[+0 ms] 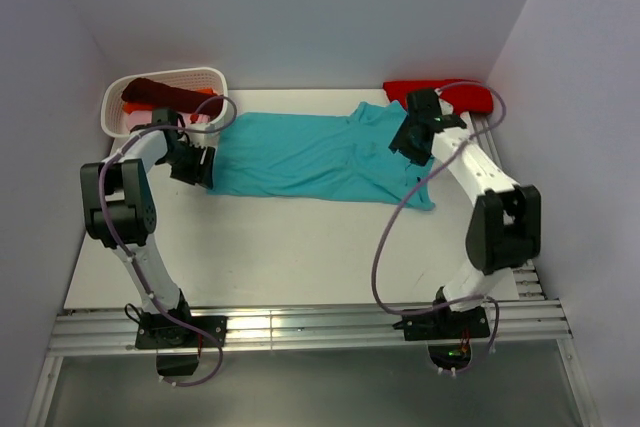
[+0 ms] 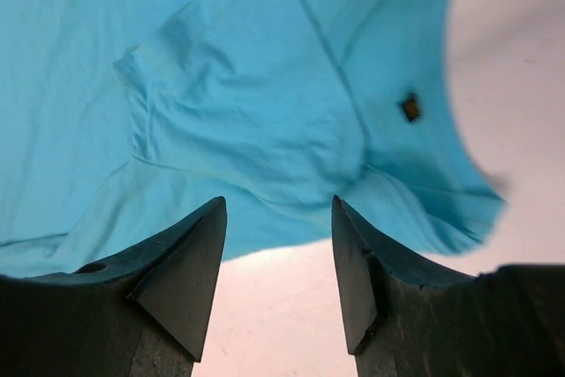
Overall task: Roll the t-shirts
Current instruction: Fold the tshirt
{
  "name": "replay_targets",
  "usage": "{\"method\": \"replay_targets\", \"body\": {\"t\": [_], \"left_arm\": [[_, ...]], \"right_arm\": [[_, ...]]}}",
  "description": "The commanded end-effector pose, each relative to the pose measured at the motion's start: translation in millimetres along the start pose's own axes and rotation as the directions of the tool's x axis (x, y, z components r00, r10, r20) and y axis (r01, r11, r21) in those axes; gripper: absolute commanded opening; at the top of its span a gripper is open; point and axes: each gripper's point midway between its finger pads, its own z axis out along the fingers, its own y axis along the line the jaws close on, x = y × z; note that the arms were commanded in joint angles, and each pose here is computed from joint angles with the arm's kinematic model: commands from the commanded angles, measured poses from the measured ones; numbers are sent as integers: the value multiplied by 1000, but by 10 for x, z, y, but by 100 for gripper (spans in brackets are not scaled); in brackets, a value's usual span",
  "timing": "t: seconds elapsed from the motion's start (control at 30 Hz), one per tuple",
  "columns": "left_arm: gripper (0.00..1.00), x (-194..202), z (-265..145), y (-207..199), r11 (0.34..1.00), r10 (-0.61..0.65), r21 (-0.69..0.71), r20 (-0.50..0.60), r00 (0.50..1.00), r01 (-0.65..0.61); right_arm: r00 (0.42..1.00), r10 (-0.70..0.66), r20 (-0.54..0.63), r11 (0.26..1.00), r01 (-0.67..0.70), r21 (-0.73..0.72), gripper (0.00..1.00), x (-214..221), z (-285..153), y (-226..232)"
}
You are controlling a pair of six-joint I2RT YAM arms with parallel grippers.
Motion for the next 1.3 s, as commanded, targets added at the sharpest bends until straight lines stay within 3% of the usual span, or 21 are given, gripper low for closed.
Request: {"method": "replay_targets", "body": {"t": [0.0, 0.33, 0.6, 0.73, 0.83, 1.13, 1.27], "left_arm": [[65, -111, -195, -72, 998, 40, 41, 62, 997, -43], [64, -65, -163, -148, 994, 46, 97, 30, 998, -49], [64, 38, -91, -112, 995, 51, 84, 6, 999, -51], [63, 76, -36, -90, 996, 41, 78, -6, 999, -40], [59, 85, -14, -55, 998, 36, 61, -10, 999, -36], [48, 128, 63, 6, 999, 25, 34, -28, 999, -24], [49, 132, 63, 15, 999, 25, 31, -27, 999, -24]], "right_arm": [[997, 7, 76, 999, -10, 33, 59, -63, -230, -300], [993, -82, -83, 994, 87, 59, 58, 367, 338, -608], [992, -72, -101, 990, 83, 111, 52, 506, 480, -759], [993, -60, -104, 990, 72, 117, 20, 502, 504, -803], [995, -43, -95, 990, 55, 130, 9, 447, 505, -860], [998, -7, -60, 986, 17, 166, 15, 239, 485, -994], [998, -15, -59, 985, 25, 172, 43, 181, 465, -995]]}}
